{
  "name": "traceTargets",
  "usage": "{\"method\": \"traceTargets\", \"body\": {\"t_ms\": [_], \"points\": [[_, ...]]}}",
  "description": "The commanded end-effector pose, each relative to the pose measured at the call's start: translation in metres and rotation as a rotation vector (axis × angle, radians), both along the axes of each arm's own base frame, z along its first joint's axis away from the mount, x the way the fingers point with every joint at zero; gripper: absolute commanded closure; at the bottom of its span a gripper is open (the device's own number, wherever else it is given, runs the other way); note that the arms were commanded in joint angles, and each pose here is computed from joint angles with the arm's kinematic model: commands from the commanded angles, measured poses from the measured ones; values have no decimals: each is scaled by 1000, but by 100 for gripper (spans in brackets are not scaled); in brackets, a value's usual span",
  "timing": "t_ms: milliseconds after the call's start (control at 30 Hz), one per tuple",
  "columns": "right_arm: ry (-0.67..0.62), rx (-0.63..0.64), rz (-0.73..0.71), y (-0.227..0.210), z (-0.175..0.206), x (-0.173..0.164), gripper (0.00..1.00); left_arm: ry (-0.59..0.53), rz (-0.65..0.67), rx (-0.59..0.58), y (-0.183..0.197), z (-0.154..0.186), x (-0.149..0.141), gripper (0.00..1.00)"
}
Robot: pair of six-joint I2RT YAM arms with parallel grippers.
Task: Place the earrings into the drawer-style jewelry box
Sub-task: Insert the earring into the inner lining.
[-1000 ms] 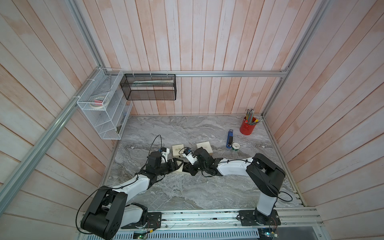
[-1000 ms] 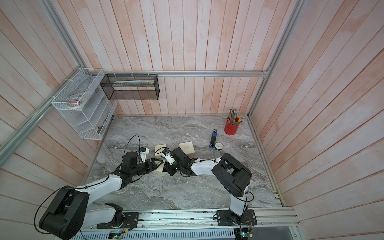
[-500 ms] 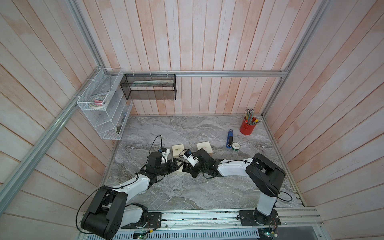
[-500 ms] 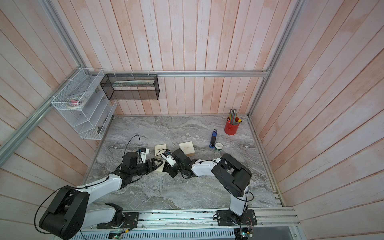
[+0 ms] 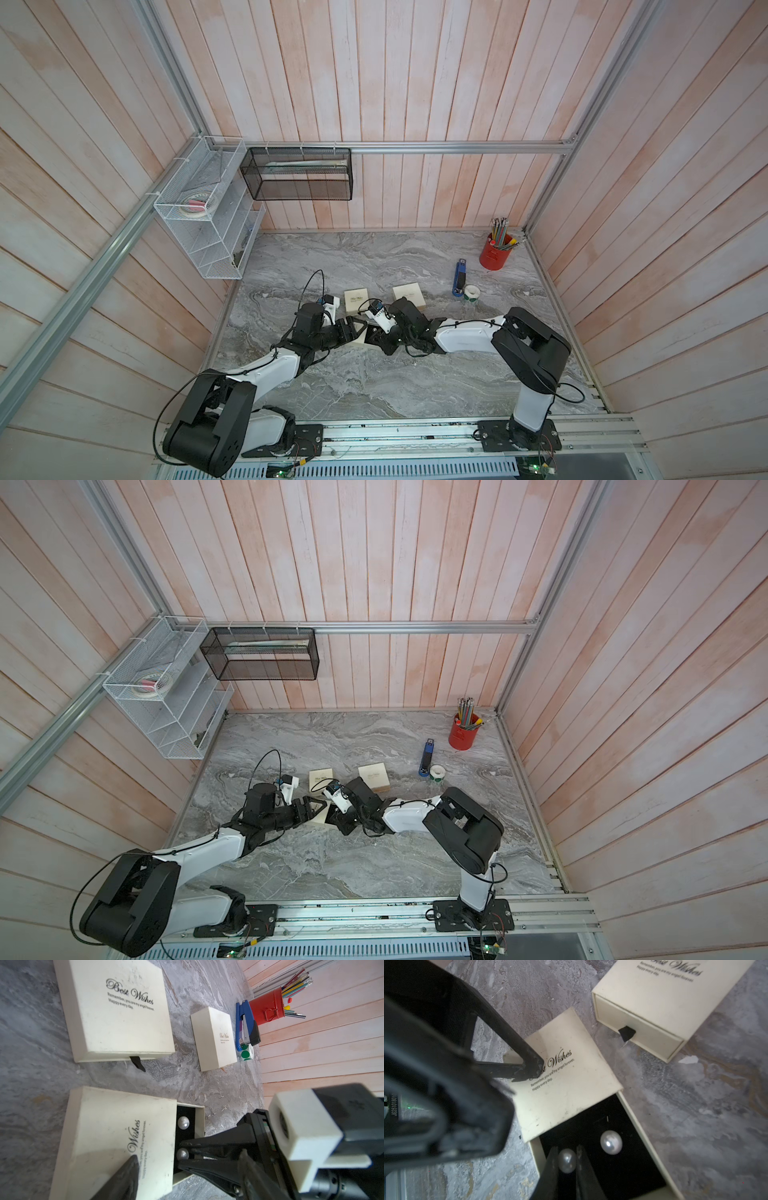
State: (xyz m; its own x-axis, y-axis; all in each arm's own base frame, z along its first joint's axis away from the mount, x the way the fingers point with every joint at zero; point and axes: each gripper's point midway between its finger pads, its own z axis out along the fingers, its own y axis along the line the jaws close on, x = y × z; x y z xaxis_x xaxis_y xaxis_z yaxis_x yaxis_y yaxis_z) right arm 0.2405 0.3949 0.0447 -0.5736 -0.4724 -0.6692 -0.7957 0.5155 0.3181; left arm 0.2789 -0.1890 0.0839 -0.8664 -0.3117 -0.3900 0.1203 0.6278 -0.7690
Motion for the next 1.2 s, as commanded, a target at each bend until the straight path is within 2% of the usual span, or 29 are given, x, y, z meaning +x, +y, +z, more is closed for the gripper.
{"method": "traceTargets", "body": {"t_ms": [0,200,600,700,833,933,1100,1167], "points": [[8,-49,-11,-7,-3,0,83,0,-12,10,0,-1,2,24],[-11,-16,-11,1,15,4,71,-15,-14,9,-1,5,4,24],[-49,66,-36,3,59,15,70,-76,-11,3,-1,29,10,24],[-51,65,-49,0,60,18,73,-81,-8,9,0,31,11,24],[-33,40,-85,-8,53,20,82,-89,6,31,3,33,13,24],[-3,-7,-137,-22,45,22,84,-95,42,82,13,33,16,24],[90,-88,-269,-59,27,27,92,-92,109,172,34,31,24,23],[132,-120,-290,-69,18,26,99,-81,118,184,38,27,26,21]]}}
